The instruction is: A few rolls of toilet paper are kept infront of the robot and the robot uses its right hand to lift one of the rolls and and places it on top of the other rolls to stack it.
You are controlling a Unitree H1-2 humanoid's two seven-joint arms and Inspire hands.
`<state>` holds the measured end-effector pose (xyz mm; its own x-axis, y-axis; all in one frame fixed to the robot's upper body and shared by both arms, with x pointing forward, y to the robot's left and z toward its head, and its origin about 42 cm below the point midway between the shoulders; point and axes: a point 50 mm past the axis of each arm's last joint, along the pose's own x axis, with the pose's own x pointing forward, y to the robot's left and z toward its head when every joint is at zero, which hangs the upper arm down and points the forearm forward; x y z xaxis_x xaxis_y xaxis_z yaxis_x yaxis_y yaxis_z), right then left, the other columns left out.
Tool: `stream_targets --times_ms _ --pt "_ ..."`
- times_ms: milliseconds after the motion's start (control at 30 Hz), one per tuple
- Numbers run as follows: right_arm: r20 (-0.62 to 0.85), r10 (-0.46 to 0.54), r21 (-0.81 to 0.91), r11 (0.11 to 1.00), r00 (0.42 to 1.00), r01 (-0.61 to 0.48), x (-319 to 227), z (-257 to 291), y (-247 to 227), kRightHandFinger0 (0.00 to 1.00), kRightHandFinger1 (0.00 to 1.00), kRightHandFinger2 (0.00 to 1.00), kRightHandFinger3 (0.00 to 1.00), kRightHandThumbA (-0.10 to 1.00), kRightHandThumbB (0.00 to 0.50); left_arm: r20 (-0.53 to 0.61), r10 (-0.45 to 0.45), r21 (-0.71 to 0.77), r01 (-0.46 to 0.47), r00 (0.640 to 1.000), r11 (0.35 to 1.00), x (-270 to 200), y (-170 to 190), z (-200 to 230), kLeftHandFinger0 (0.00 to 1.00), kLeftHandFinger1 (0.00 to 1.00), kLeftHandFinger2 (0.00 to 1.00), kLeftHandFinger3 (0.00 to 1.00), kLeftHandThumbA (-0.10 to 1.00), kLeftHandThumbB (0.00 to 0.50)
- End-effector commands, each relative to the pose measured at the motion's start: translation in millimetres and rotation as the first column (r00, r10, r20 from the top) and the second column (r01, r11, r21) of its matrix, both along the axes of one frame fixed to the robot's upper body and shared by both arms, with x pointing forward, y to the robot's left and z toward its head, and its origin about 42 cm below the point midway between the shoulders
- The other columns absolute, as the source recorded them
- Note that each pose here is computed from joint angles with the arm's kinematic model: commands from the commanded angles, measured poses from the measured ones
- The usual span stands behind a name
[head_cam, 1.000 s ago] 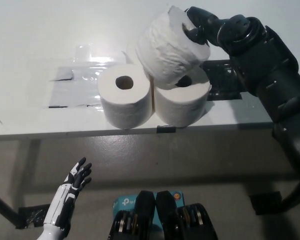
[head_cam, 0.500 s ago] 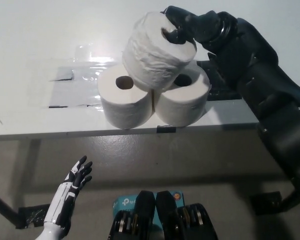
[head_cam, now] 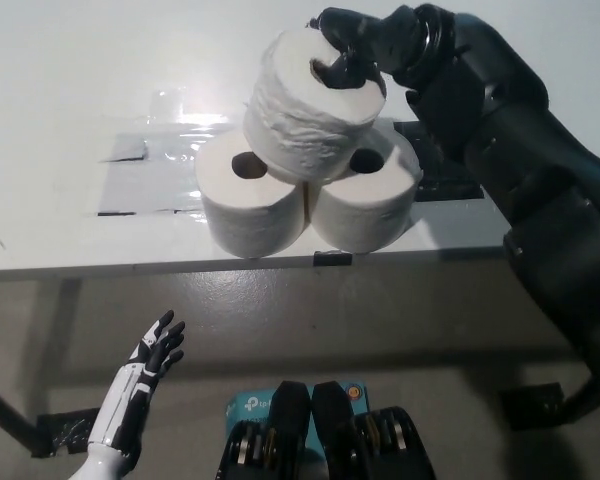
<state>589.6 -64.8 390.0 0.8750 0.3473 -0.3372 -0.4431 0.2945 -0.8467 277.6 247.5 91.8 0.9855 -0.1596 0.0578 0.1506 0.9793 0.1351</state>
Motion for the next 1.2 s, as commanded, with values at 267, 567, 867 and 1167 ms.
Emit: stream_targets --times_ms 267,567,867,1167 --pt "0.09 0.091 -0.046 0.995 0.992 -0.087 -3 71 13 1.0 1.0 1.0 1.0 0.88 0.321 0.036 -0.014 0.021 0.013 0.999 1.0 3 1 12 1.0 1.0 1.0 1.0 0.95 0.179" --pt "0.018 0.142 -0.07 0.988 0.99 -0.14 -9 92 22 1.0 1.0 1.0 1.0 0.96 0.285 0.042 -0.029 0.009 0.029 0.999 1.0 6 -1 15 1.0 1.0 1.0 1.0 0.93 0.172" --pt "0.104 0.061 -0.09 0.995 0.993 -0.052 -10 113 26 1.0 1.0 1.0 1.0 0.89 0.447 0.057 -0.045 0.041 0.042 0.997 0.998 9 -3 16 1.0 1.0 1.0 1.0 0.96 0.179" --pt "0.059 0.053 -0.007 0.999 0.997 -0.053 -12 129 23 1.0 1.0 1.0 1.0 0.81 0.393 0.058 -0.062 0.028 0.061 0.996 0.998 9 -8 14 1.0 1.0 1.0 1.0 0.95 0.18"
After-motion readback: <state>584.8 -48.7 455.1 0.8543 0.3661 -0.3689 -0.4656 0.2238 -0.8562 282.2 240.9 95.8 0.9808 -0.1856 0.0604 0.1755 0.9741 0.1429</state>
